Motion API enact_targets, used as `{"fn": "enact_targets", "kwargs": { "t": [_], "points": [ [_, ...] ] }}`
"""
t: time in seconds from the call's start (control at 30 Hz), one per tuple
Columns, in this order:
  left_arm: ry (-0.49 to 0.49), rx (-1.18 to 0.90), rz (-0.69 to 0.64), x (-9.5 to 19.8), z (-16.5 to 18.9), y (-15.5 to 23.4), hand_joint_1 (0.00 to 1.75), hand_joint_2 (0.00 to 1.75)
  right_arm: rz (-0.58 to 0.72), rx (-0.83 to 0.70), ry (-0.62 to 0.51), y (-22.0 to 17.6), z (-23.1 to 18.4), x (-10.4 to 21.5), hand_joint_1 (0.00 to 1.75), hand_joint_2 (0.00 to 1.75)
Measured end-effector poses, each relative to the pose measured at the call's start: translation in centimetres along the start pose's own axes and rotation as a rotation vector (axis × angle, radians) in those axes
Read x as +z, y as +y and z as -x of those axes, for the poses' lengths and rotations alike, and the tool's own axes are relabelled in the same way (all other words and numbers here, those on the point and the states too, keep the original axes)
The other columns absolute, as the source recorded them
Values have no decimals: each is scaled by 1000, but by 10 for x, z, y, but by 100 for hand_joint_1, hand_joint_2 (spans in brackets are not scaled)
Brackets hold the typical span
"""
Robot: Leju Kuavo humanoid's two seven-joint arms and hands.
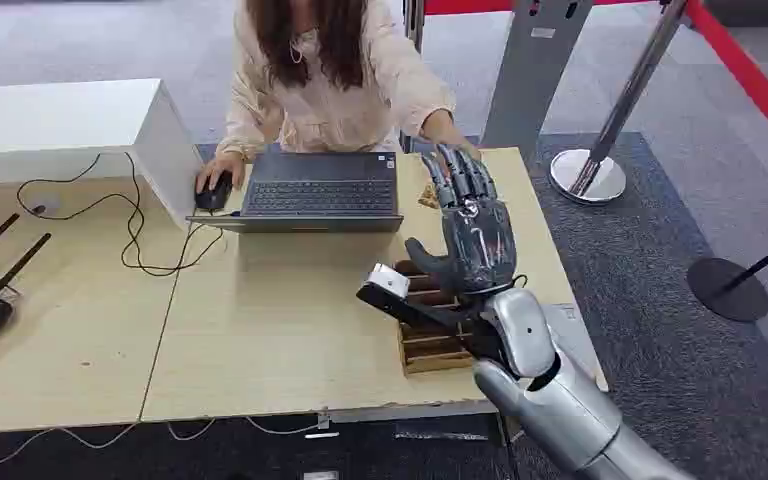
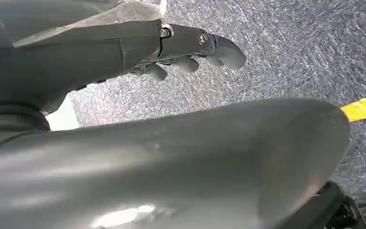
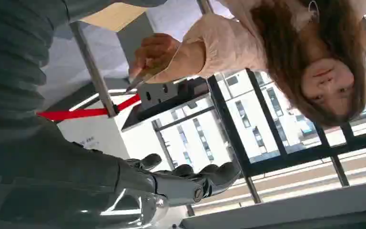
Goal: Pass the card to the sensor for recognition and then transmit it.
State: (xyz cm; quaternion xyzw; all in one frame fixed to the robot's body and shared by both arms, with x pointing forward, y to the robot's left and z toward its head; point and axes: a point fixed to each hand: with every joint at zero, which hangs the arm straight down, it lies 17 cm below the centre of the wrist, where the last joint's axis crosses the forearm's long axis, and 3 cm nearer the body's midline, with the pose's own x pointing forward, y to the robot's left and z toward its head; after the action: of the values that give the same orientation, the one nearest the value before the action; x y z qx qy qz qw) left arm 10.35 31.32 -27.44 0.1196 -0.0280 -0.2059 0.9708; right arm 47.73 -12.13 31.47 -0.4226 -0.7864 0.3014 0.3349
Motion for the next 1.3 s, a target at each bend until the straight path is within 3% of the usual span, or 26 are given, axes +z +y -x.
{"fn": "enact_targets", "kwargs": {
  "t": [0.63,1.27,1.3],
  "points": [
    [-19,-6,6,2,-11,-6,0,0,-24,15,-21,30,-19,-13,0,175],
    [-29,-12,5,2,-11,-6,0,0,-6,147,56,36,19,-20,0,175],
    [-29,-12,5,2,-11,-6,0,0,-4,150,61,36,21,-20,79,175]
  ]
}}
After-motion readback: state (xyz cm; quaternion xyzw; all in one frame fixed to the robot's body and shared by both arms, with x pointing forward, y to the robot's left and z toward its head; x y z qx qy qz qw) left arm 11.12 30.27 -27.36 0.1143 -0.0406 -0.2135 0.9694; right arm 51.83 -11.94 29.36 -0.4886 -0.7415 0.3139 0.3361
